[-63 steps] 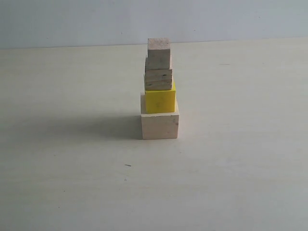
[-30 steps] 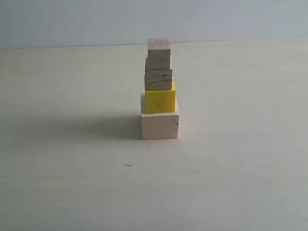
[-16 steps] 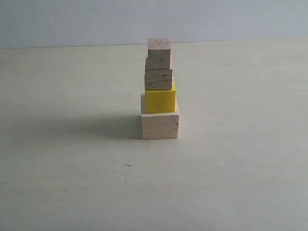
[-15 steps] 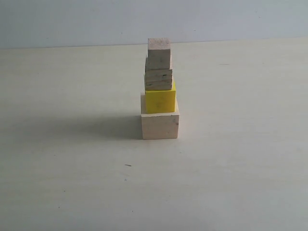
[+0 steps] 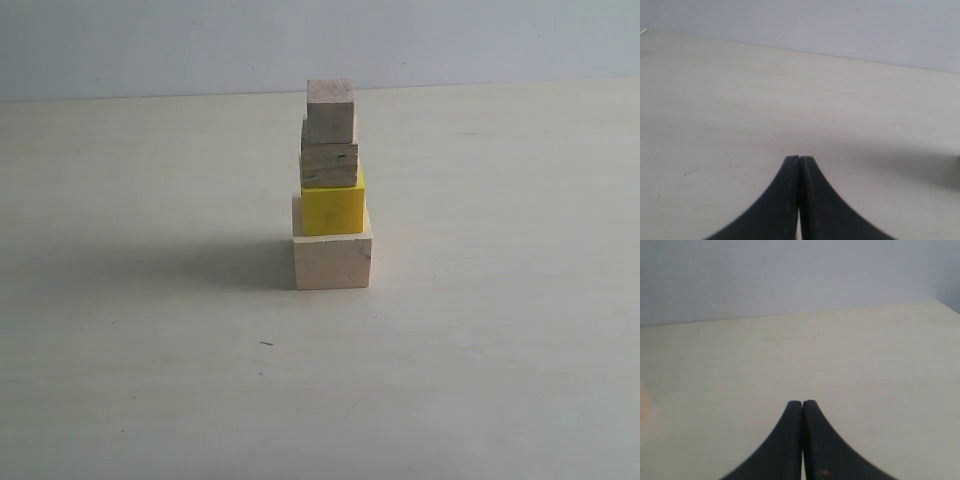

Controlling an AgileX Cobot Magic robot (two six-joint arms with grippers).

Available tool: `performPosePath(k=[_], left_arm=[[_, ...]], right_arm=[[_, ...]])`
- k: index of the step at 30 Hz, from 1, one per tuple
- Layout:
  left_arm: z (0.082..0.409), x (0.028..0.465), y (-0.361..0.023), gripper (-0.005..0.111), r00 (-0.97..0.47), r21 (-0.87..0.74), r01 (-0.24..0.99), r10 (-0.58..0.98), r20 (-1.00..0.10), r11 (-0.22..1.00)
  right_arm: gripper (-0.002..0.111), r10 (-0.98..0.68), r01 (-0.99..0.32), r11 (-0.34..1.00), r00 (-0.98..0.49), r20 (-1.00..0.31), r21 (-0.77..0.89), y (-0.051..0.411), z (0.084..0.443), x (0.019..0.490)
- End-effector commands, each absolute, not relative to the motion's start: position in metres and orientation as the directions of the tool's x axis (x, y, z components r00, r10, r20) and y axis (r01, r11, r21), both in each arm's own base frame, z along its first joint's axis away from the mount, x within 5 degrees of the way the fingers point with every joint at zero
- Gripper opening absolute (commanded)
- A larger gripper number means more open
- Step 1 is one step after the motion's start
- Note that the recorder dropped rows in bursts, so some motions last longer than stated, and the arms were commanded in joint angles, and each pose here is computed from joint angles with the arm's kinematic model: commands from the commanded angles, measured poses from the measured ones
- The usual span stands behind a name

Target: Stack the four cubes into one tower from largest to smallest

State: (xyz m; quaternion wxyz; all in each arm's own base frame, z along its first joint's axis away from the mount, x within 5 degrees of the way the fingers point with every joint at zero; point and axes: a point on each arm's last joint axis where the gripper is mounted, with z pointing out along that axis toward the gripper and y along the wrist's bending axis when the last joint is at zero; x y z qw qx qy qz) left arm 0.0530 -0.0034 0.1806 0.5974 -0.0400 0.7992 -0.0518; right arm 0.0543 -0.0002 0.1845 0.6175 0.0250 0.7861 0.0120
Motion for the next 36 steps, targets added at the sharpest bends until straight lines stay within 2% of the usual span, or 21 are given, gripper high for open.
performPosePath(k=[1,36], left_arm=[[0.1801,0.0528,-0.0038,0.001,-0.279,-0.141,0.002,-0.134,-0.951,0.99],[0.1801,0.0528,-0.0038,0.001,-0.279,-0.141,0.002,-0.134,-0.951,0.99]], right_arm=[[0.0,0.046,0.02,0.999,-0.247,-0.968,0.042,0.0,0.1827,0.0536],[0.0,0.052,0.019,0.999,-0.244,-0.968,0.049,0.0002,0.183,0.0537]])
